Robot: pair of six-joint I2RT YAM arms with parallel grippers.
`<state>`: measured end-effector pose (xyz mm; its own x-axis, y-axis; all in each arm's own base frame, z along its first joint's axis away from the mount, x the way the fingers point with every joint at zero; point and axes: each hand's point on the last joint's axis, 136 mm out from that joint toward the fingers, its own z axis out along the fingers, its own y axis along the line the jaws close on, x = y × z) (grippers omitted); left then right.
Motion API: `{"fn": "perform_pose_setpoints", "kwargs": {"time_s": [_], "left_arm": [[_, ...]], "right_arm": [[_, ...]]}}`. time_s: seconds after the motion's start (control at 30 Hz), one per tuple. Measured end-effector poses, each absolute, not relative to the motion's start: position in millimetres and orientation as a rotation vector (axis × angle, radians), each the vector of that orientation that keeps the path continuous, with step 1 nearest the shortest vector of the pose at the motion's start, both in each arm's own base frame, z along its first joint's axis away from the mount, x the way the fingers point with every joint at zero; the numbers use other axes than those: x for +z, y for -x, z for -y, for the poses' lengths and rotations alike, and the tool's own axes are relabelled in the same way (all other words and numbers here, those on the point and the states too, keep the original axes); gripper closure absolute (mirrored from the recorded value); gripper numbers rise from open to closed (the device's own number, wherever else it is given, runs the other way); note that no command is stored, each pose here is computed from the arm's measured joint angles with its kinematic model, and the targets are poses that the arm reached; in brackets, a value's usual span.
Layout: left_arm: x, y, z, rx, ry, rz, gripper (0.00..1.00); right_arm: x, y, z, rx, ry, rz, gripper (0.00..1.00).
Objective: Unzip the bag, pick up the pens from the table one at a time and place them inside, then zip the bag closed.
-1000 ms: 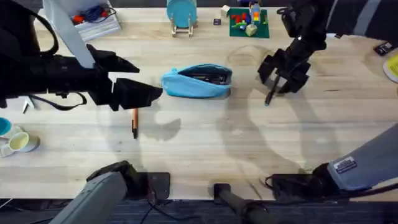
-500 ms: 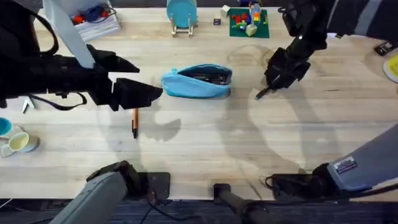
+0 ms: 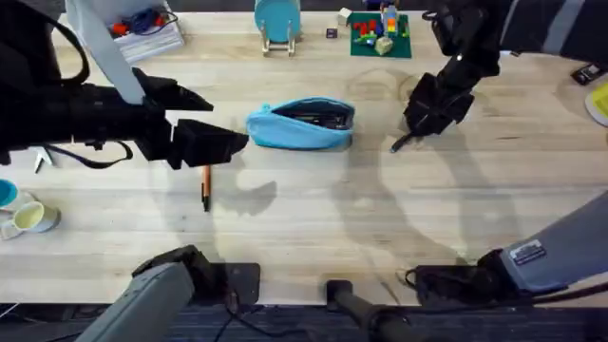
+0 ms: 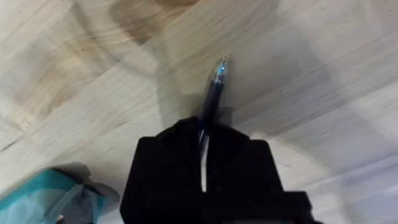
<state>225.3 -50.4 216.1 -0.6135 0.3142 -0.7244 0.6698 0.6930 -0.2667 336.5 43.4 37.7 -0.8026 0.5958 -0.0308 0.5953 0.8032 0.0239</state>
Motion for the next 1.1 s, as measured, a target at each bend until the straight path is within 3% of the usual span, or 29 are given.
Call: {"fn": "perform_pose_setpoints", "kwargs": {"time_s": [0.27, 0.63, 1.1], "left_arm": [[216.1, -225.3, 50.4, -0.697, -0.749, -2.24, 0.006], [216.1, -225.3, 50.4, -0.697, -0.749, -2.24, 0.008], [216.1, -225.3, 50.4, -0.697, -0.749, -2.24, 0.006]], "right_arm": [[54.6, -341.1, -43.9, 0.047, -0.848, -2.939, 0.967], [138.2, -368.1, -47.4, 0.117, -0.536, -2.828, 0.97], [212.0, -385.7, -49.8, 0.086, -0.115, -2.752, 0.97]]}}
